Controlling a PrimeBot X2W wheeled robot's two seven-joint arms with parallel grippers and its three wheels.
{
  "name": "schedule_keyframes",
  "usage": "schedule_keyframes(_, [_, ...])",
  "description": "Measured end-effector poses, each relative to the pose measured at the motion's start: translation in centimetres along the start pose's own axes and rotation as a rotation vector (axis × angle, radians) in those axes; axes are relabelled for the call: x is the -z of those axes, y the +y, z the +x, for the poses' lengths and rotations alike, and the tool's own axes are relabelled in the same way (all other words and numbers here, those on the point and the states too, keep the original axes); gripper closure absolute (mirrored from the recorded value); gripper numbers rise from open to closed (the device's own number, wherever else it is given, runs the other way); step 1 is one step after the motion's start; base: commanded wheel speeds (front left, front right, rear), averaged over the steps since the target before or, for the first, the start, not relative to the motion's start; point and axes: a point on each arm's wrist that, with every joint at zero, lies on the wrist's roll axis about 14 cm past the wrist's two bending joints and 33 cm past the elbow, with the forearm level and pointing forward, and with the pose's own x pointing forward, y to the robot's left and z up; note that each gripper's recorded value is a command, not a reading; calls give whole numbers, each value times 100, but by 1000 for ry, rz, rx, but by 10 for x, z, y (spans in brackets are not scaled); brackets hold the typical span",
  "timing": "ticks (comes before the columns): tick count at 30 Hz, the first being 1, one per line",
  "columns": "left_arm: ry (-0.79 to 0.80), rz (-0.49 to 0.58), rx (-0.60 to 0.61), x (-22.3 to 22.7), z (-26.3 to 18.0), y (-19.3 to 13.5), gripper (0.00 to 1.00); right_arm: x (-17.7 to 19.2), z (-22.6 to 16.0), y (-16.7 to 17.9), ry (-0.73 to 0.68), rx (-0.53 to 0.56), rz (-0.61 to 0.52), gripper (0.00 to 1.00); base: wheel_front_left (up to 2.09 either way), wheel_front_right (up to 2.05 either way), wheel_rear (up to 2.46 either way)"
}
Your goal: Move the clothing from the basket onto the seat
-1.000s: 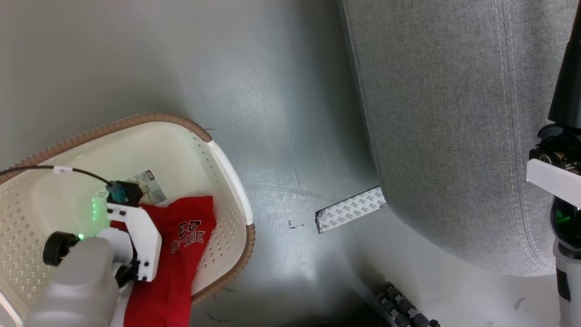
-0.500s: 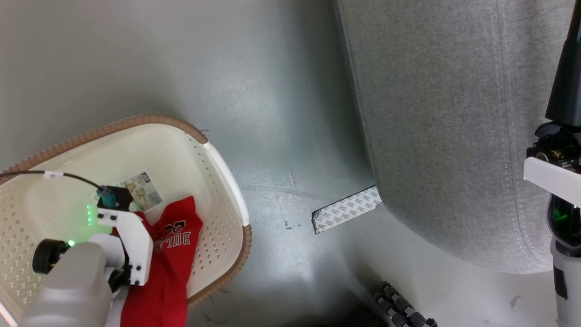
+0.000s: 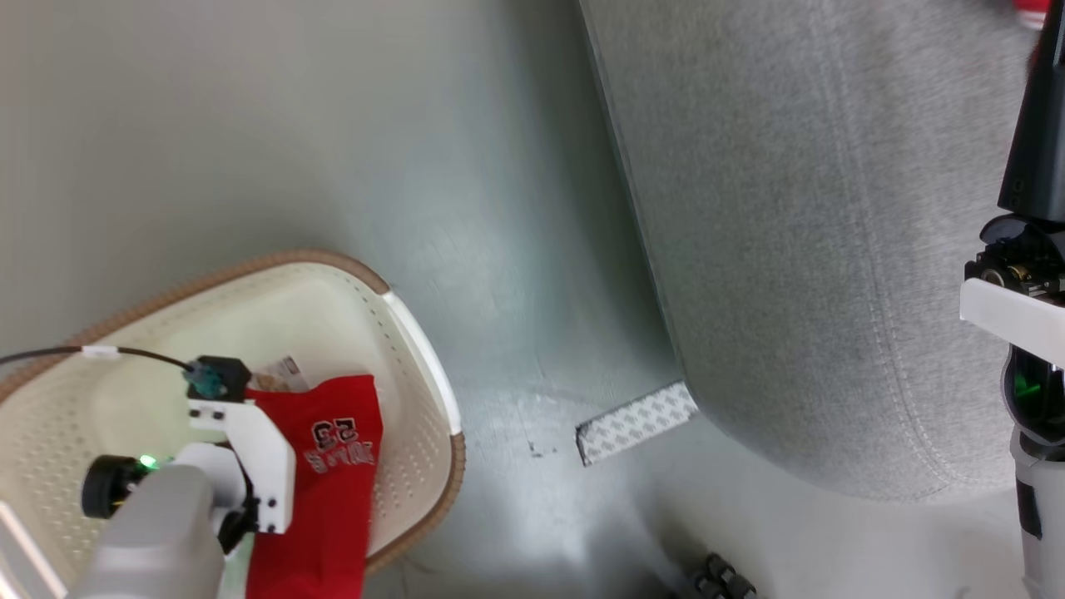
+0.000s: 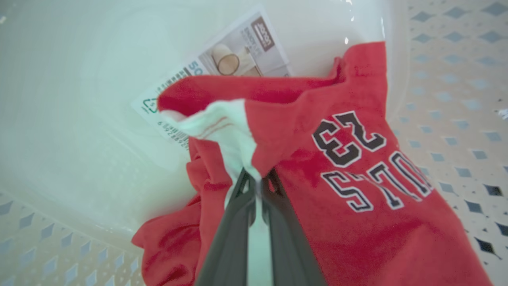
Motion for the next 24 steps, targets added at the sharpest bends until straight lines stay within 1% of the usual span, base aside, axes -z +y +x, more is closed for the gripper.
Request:
schedule_keyframes(9, [-174, 4, -8, -26, -47, -15, 100, -46, -7, -3, -78, -5, -2, 0, 0, 0, 0])
schedule_keyframes(14, [-299, 0, -8, -42, -79, -28, 100, -68, -13, 1, -116, -18, 19, 0, 0, 0, 0])
schedule_keyframes(24, [-546, 26, -27, -57, -152, -46, 100, -109, -38, 4, -172, -41, 41, 0, 0, 0, 0])
